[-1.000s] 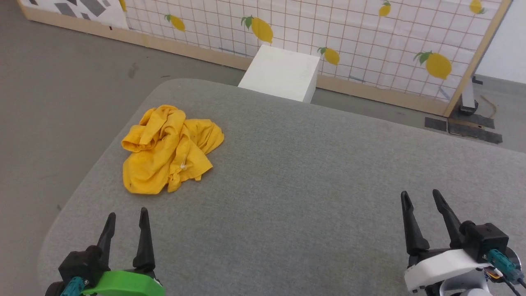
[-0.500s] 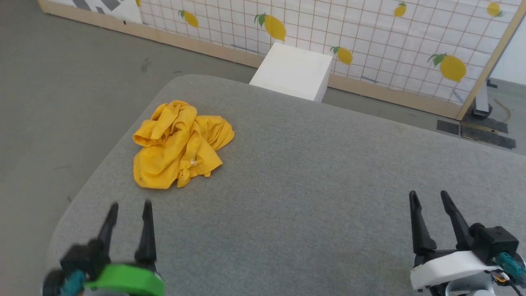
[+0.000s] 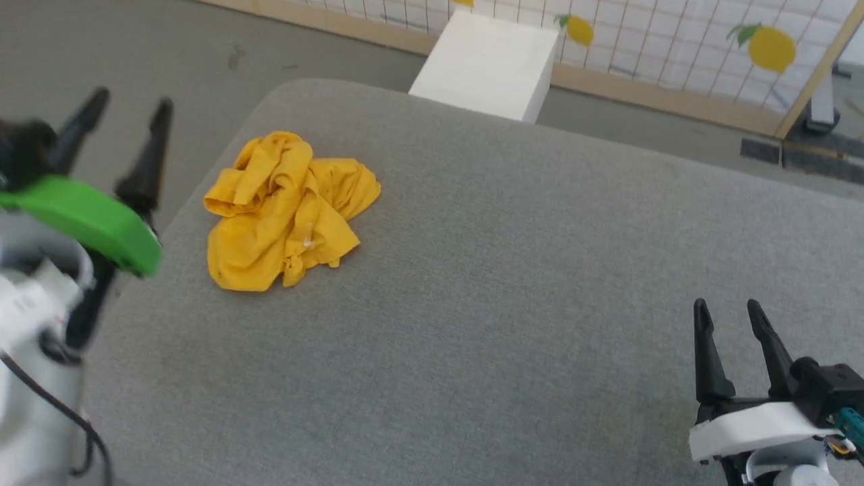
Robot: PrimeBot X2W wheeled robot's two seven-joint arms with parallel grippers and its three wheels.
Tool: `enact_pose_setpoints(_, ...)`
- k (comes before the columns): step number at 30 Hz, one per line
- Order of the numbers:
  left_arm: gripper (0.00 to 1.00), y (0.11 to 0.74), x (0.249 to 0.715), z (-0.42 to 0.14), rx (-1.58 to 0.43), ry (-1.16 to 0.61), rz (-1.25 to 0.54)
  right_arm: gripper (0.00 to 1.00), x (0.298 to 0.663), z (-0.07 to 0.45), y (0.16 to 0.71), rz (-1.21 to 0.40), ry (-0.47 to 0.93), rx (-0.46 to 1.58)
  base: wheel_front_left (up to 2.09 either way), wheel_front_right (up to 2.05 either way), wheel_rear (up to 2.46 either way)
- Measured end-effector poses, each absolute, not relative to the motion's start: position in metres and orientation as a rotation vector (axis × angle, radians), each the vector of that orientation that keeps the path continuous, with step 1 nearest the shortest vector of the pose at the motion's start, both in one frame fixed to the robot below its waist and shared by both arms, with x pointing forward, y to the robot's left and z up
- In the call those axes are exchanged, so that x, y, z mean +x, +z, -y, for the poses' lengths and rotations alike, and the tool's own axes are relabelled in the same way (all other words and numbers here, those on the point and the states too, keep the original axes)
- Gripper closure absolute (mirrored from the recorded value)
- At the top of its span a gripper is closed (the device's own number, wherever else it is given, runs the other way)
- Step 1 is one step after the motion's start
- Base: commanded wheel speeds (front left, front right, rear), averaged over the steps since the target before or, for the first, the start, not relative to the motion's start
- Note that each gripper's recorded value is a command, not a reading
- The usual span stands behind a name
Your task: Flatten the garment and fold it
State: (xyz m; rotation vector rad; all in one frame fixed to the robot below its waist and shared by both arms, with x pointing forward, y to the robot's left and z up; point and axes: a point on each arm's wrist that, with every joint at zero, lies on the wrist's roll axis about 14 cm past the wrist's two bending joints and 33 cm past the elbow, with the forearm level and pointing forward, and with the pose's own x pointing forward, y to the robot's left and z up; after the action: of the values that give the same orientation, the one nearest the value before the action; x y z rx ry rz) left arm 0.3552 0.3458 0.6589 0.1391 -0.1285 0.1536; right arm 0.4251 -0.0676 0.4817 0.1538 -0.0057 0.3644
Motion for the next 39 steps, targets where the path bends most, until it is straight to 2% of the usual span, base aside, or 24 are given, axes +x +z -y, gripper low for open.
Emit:
enact_pose_setpoints(7, 0.00, 0.621, 0.409, -0.374, -0.047, 0.179, -0.113, 0.00, 0.438, 0.082, 0.474, 0.003, 0.319, 0.143, 0.00, 0.00, 0.00)
enact_pose_setpoints(15, 0.00, 0.532, 0.448, -0.374, -0.163, 0.174, -0.482, 0.00, 0.444, 0.117, 0.461, -0.010, 0.225, 0.116, 0.00, 0.00, 0.00)
enact_pose_setpoints(27, 0.00, 0.400, 0.464, -0.356, -0.267, 0.198, -0.915, 0.00, 0.448, 0.163, 0.426, -0.080, 0.099, 0.089, 0.00, 0.00, 0.00)
enact_pose_setpoints(33, 0.02, 0.369, 0.477, -0.349, -0.263, 0.200, -0.983, 0.00, 0.444, 0.180, 0.413, -0.115, 0.056, 0.073, 0.00, 0.00, 0.00)
enact_pose_setpoints(34, 1.00, 0.367, 0.481, -0.348, -0.248, 0.194, -0.979, 0.00, 0.444, 0.182, 0.412, -0.118, 0.051, 0.071, 0.00, 0.00, 0.00)
enact_pose_setpoints(39, 1.00, 0.358, 0.491, -0.344, -0.229, 0.166, -0.996, 0.00, 0.440, 0.193, 0.408, -0.132, 0.021, 0.059, 0.00, 0.00, 0.00)
